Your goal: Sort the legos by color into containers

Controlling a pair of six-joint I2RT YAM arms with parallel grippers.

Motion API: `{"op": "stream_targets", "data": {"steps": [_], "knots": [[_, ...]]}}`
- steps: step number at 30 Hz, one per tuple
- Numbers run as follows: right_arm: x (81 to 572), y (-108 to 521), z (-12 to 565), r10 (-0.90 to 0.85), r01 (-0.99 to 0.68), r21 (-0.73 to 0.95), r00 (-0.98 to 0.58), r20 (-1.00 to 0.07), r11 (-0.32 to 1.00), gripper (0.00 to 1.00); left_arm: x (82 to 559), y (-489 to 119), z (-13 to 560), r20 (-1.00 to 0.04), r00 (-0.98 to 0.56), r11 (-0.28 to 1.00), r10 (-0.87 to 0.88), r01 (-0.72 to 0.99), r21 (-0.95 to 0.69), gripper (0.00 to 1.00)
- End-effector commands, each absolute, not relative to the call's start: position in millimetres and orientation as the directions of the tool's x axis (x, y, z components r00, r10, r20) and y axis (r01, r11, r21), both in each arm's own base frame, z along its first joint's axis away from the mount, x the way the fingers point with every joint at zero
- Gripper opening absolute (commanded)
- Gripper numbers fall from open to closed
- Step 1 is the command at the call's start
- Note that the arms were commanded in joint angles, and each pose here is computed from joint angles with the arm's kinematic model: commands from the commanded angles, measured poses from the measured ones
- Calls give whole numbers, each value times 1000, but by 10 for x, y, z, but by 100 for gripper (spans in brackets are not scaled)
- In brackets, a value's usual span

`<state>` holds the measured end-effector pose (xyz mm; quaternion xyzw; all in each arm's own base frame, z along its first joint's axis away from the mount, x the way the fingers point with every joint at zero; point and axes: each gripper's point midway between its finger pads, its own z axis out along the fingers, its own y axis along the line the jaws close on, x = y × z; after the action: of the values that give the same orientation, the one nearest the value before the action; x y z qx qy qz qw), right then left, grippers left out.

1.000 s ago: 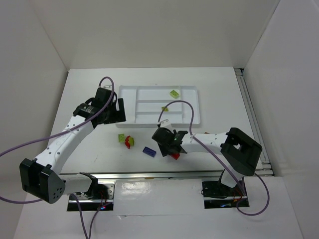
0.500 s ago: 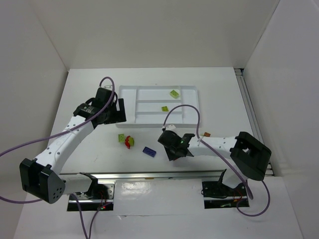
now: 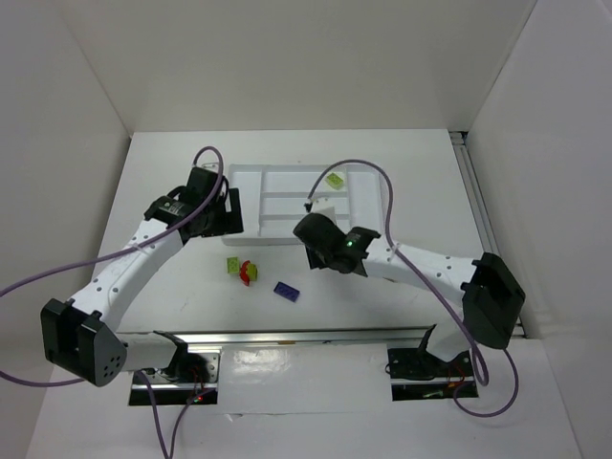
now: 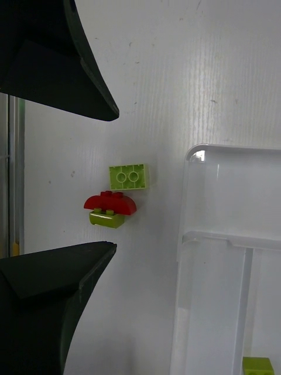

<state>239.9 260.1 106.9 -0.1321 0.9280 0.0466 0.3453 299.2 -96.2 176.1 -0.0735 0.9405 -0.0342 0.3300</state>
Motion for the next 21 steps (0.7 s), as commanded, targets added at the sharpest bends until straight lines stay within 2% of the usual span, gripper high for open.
{"op": "stream_targets", "data": {"steps": [1,6,14,17,18,19,21], "knots": [[2955,2660,1387,-153,-227,0,-659,-737,974,29,3078,-929,1899,-650,-738,984,-179,-150,-100,95],[3571,2815,1442,-93,-200,52,-652,-753,978,31,3034,-919,1841,-639,-743,980,-197,-168,-107,95],[3983,2953,1100,-87,-185,58,-688,-721,981,33,2989,-918,1678,-606,-773,982,-186,-167,-88,95],[4046,2952,1059,-74,-169,62,-693,-717,984,47,2972,-925,1641,-596,-773,975,-219,-196,-104,95],[4046,2952,1059,-74,-169,62,-693,-717,984,66,2984,-908,1617,-594,-772,973,-226,-211,-96,95],[4045,2951,1008,-79,-169,56,-699,-711,984,76,2984,-908,1617,-594,-772,973,-226,-211,-95,95],[4060,2964,1020,-75,-169,61,-694,-716,984,85,2990,-917,1586,-586,-774,969,-241,-227,-100,95]]}}
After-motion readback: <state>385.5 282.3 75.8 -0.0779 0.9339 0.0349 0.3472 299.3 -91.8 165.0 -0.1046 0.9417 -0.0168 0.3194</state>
